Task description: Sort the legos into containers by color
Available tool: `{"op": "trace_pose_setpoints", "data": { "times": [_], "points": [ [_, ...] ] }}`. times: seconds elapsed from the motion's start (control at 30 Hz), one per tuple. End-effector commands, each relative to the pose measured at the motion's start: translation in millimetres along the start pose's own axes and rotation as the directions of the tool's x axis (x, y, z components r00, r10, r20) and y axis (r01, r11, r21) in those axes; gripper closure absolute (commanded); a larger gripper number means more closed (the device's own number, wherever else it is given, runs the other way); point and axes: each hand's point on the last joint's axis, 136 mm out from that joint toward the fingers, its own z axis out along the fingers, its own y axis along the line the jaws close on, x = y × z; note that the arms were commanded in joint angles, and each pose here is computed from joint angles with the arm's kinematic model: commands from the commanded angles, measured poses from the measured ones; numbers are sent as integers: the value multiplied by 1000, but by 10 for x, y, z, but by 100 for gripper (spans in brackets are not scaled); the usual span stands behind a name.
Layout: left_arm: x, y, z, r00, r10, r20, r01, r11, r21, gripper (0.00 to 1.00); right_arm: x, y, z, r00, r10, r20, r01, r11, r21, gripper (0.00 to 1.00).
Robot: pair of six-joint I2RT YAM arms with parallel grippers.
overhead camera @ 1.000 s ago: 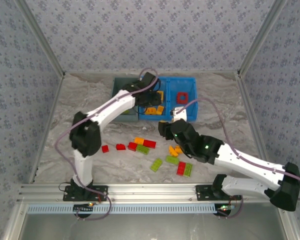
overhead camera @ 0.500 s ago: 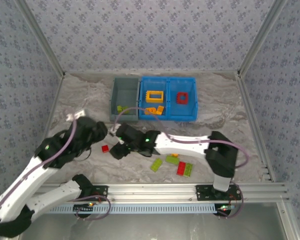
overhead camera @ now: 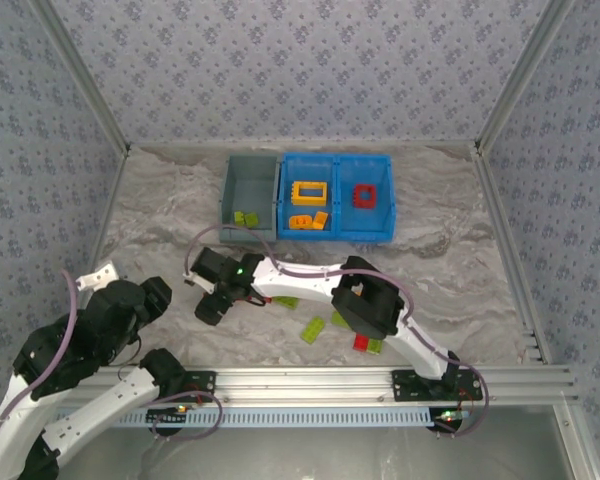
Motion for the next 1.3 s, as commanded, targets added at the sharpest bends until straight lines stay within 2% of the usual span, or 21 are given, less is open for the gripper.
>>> {"op": "trace_pose_setpoints", "data": {
  "times": [0.0, 0.17, 0.5, 0.67, 0.93, 1.07, 1.27],
  "points": [
    [-31, 0, -14, 1000, -3, 9, 3, 1000, -9, 48, 43, -121, 66, 997, -48, -53, 50, 998, 38, 11],
    [-30, -29, -13, 1000, -4, 6, 4, 1000, 3, 48, 46, -207, 204, 995, -44, -86, 48, 998, 50, 13],
    [-29, -144, -10, 1000, 7, -3, -7, 999, 47, 47, 47, -453, 350, 993, 30, -112, -18, 994, 108, 25],
    [-3, -182, 21, 1000, 11, -13, -10, 999, 53, 47, 18, -514, 357, 993, 68, -97, -57, 992, 111, 33],
    [52, -231, 71, 999, 20, -34, -17, 998, 64, 47, 37, -541, 370, 990, 98, -100, -88, 991, 104, 53],
    [108, -288, 118, 998, 31, -55, -26, 996, 83, 47, -96, -527, 163, 993, 110, -40, -106, 989, 103, 61],
    [329, -803, 234, 978, 137, -157, -94, 963, 254, 46, -423, -649, -643, 979, 144, 144, -165, 976, 144, 64]
  ]
}}
